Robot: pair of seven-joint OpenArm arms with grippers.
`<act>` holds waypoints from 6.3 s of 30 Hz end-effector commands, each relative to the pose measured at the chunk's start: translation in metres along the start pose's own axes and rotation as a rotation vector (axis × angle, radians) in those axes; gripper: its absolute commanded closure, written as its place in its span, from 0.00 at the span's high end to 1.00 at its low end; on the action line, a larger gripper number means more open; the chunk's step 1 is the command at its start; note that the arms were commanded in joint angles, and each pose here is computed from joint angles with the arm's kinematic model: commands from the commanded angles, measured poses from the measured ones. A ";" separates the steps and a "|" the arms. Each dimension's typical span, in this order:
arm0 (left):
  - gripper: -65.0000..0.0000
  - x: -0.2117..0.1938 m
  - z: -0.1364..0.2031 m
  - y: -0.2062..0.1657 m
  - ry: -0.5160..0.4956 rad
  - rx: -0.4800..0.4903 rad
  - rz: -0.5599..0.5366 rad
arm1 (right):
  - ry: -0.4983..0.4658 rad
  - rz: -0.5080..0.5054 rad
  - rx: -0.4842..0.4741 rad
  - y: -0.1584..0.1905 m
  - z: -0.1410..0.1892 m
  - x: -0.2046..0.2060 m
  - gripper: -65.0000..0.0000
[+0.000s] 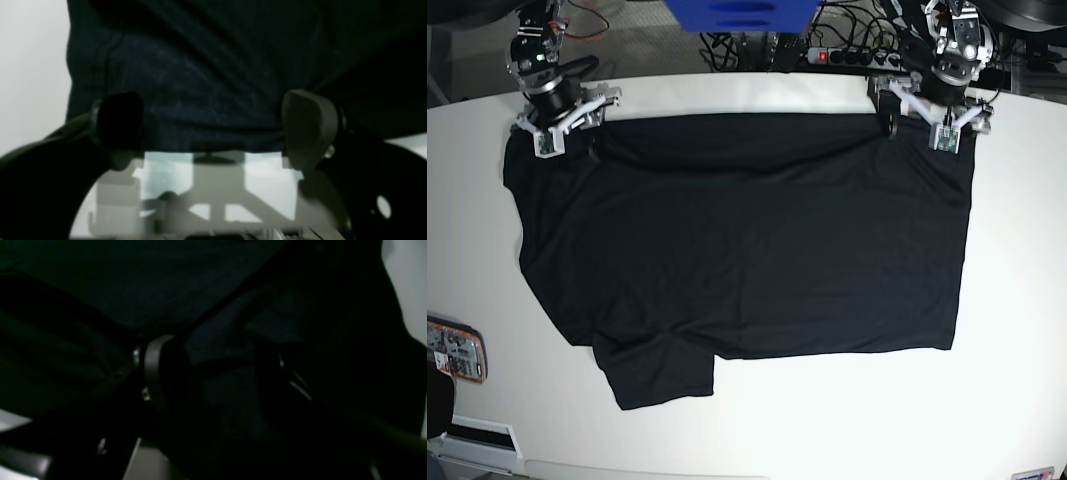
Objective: Fold the T-shirt properly
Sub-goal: 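Grasp the shirt edge with both grippers and drag it back toward the robot, then open both grippers and release the shirt edge, then move the right gripper to the sleeve corner and the left gripper to the hem corner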
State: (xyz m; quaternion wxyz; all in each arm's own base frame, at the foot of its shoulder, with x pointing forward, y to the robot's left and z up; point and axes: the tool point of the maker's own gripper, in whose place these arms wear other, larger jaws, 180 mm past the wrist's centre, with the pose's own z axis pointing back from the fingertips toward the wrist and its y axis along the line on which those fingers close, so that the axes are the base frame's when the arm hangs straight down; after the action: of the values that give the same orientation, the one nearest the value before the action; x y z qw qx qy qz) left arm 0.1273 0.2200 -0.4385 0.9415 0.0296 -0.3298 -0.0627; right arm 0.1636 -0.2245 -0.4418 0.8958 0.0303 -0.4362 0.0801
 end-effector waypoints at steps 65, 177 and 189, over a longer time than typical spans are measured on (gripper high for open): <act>1.00 0.014 0.045 0.012 0.061 0.088 -0.160 | -0.038 0.137 -0.046 -0.005 0.018 0.075 0.54; 0.00 0.196 -0.168 0.097 0.005 -0.071 0.163 | -0.191 0.255 0.262 0.107 -0.019 0.148 0.53; 0.00 0.225 -0.143 0.093 -0.114 -0.046 0.065 | -0.193 0.256 0.262 0.107 -0.020 0.149 0.53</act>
State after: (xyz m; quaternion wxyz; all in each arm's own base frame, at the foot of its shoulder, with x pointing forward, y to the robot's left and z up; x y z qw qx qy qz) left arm 0.3857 0.2764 -0.4218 0.9341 -0.0138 -0.3546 -0.0389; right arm 0.2463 -0.0993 -0.3503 0.8319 0.0978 -0.4870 0.2474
